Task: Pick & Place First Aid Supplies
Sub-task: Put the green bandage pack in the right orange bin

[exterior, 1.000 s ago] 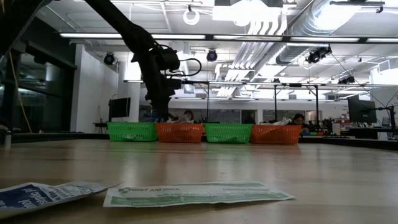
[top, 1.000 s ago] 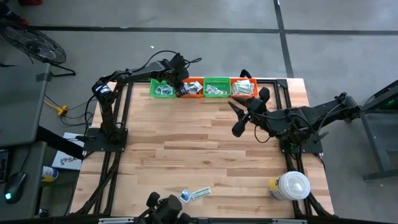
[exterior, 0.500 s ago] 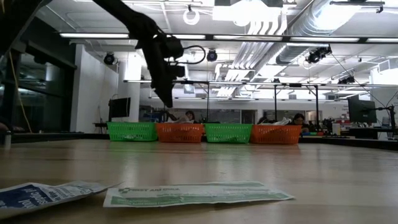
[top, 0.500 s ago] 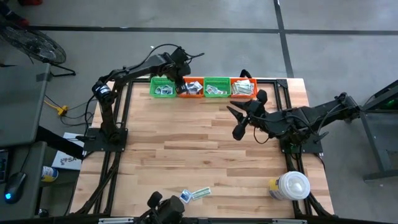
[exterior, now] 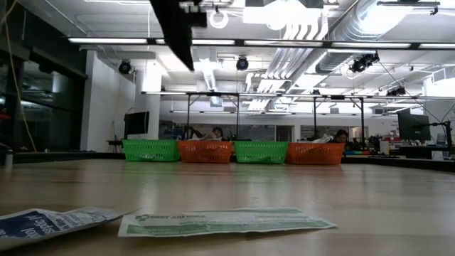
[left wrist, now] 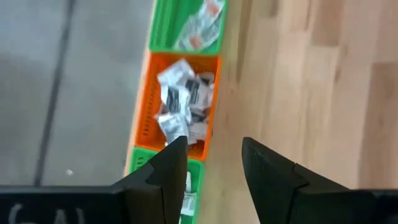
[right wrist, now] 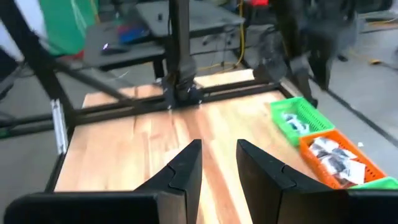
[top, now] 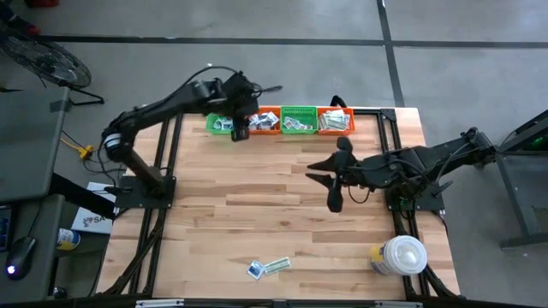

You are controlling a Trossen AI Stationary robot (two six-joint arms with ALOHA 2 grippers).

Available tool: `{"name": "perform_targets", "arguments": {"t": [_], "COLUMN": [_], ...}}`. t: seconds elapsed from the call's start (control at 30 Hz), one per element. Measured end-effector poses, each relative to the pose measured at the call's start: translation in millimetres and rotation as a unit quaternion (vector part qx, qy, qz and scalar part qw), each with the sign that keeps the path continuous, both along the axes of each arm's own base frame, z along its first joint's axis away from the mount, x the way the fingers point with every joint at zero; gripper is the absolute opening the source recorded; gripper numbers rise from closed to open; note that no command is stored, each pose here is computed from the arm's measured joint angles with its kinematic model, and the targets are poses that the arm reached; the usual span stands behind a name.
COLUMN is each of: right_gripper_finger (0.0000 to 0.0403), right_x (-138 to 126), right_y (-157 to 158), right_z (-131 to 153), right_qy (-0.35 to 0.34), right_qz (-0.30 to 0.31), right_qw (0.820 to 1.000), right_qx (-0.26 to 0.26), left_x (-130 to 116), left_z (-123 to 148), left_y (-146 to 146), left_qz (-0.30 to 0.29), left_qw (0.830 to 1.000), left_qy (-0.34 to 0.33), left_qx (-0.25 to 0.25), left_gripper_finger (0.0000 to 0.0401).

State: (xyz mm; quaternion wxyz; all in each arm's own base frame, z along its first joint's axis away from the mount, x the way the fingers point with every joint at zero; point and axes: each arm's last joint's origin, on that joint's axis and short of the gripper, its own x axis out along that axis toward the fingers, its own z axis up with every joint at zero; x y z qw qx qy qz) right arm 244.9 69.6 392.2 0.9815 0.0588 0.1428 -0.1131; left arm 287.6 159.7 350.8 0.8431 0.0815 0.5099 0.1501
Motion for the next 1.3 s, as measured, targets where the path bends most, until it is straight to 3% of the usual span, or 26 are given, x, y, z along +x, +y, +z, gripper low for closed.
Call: {"name": "perform_targets", "arguments": {"t": [0.27,0.5,0.77,1.03,1.3], "right_gripper_finger": [0.0094,0.0094,0.0104,0.0153,0.0167], "right_x": [10,34,54,81,98], "right_y": [8,27,54,86,128], "right_z": [-12,-42,-83,-147,-199], "right_qy": [0.042,0.109,0.193,0.274,0.271], "right_qz": [0.076,0.151,0.202,0.233,0.301], "right_qw": [0.996,0.982,0.96,0.932,0.914], "right_qx": [0.016,0.029,-0.005,-0.044,-0.026], "left_x": [-19,-32,-49,-75,-94], "left_z": [42,49,49,52,54], "left_y": [-91,-166,-241,-294,-318], "left_qz": [-0.004,0.001,-0.027,-0.049,-0.073], "left_qw": [0.998,0.996,0.992,0.98,0.972], "left_qy": [-0.037,-0.058,-0.109,-0.18,-0.214], "left_qx": [0.049,0.061,0.056,0.067,0.068], "left_gripper_finger": [0.0149,0.0149,0.0149,0.0149,0.0149]}}
